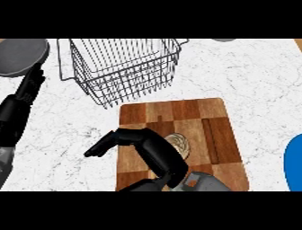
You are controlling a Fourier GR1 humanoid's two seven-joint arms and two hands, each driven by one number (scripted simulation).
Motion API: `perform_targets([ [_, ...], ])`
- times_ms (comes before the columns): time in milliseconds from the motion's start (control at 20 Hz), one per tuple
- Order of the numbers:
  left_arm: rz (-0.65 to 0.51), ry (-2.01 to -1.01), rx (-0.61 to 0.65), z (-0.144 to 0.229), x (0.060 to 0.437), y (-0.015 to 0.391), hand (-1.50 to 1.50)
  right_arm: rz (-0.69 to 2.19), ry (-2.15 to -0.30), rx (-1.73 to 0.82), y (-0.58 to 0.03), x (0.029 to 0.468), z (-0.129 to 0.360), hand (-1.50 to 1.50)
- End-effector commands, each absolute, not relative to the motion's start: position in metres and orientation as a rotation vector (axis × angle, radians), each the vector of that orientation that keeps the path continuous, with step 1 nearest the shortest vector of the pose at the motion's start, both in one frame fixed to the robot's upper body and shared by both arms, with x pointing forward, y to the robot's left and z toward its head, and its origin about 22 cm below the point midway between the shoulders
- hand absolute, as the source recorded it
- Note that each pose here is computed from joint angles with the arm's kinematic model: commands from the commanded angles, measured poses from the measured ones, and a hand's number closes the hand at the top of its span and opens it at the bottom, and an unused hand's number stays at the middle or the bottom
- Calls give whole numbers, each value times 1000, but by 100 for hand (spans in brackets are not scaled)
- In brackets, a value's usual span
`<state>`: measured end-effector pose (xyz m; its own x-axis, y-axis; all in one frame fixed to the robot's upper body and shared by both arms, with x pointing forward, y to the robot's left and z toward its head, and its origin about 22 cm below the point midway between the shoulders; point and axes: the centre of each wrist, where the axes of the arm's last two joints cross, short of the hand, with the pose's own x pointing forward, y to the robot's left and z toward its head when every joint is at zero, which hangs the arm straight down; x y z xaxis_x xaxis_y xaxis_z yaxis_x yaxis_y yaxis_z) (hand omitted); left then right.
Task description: Pick the cupcake from the cutting board and place it in the basket
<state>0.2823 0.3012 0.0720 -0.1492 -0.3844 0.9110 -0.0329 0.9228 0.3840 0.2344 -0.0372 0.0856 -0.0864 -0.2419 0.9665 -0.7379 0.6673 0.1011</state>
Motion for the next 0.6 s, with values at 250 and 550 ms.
perform_targets([
  [250,-357,-1681,328,66,284,307,0,918,-1857,128,-31,248,141,-150],
  [550,-388,-1694,311,79,285,305,0,1469,-1646,-262,-34,267,200,-150],
])
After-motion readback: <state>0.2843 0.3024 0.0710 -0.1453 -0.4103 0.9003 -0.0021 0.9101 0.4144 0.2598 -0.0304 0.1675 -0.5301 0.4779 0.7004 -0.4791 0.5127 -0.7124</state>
